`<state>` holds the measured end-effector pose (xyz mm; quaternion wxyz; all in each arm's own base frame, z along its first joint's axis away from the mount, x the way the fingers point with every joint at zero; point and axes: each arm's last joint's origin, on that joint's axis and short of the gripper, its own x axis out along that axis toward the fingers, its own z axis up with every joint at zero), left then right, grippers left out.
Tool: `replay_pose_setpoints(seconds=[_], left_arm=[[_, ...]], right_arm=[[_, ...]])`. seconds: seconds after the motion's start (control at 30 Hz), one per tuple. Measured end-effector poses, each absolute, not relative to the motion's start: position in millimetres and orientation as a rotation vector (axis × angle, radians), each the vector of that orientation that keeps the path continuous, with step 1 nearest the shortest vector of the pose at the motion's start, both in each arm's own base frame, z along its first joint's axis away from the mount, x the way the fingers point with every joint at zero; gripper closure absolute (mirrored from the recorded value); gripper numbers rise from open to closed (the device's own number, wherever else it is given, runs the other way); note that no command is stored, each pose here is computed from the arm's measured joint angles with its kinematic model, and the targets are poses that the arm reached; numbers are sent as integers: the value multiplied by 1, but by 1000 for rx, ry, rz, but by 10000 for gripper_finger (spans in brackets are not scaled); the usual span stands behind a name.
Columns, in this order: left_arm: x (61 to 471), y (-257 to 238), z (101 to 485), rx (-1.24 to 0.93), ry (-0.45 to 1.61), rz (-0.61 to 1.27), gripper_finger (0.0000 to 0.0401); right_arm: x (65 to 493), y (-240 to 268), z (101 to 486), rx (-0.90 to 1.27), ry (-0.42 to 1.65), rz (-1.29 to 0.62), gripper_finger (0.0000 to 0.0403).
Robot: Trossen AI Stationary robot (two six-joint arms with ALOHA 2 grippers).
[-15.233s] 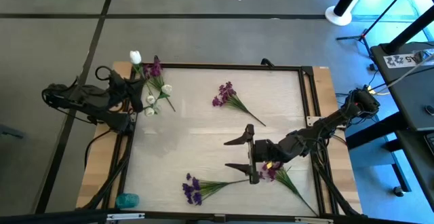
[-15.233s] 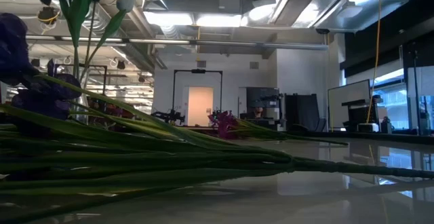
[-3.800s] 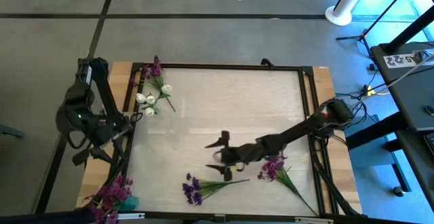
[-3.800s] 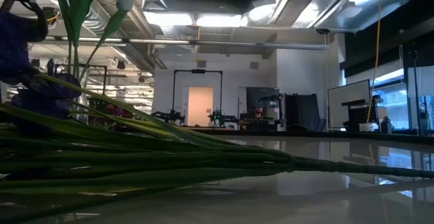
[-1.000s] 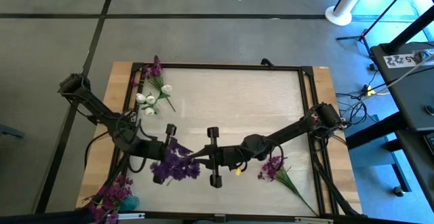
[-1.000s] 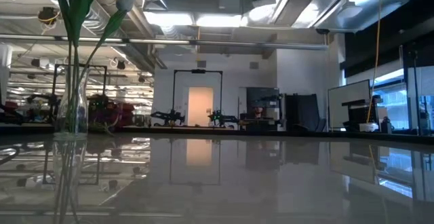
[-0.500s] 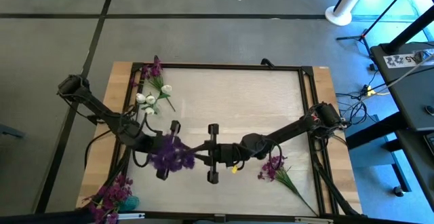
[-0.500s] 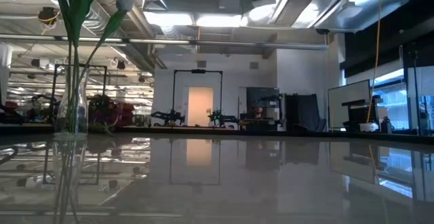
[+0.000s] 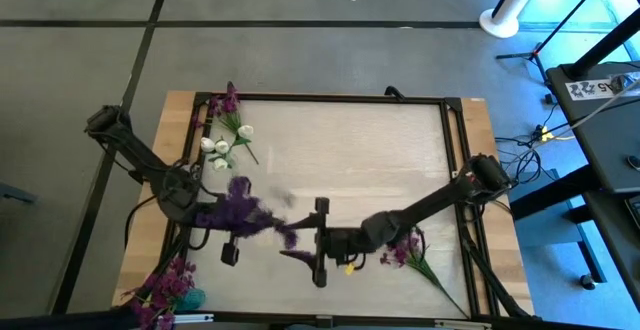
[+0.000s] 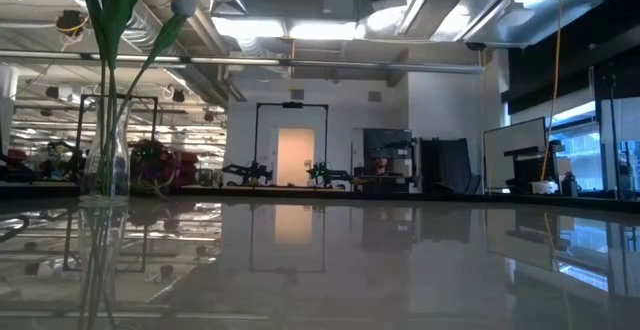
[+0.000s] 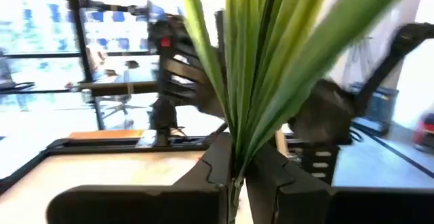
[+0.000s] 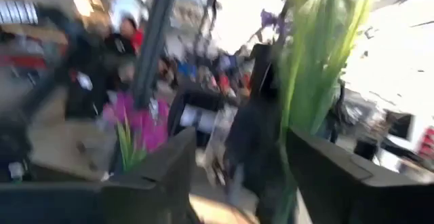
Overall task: Sort flowers into vase by color
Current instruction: Put the violet flowers into the transparent blue vase
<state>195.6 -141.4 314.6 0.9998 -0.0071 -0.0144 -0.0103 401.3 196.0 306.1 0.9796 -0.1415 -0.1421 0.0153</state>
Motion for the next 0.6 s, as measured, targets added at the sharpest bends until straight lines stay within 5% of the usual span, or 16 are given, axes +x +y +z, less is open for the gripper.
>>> replay_pose_setpoints(seconds=[0.2, 0.43, 0.6], left_arm=[[190, -142, 318, -12, -42, 20, 383], [193, -143, 316, 3, -38, -40, 379], [154, -146, 347, 16, 62, -178, 380]], right_arm=[[399, 202, 291, -317, -104, -111, 144], [406, 189, 278, -266, 16, -144, 173], [404, 193, 271, -272, 77, -133, 184]])
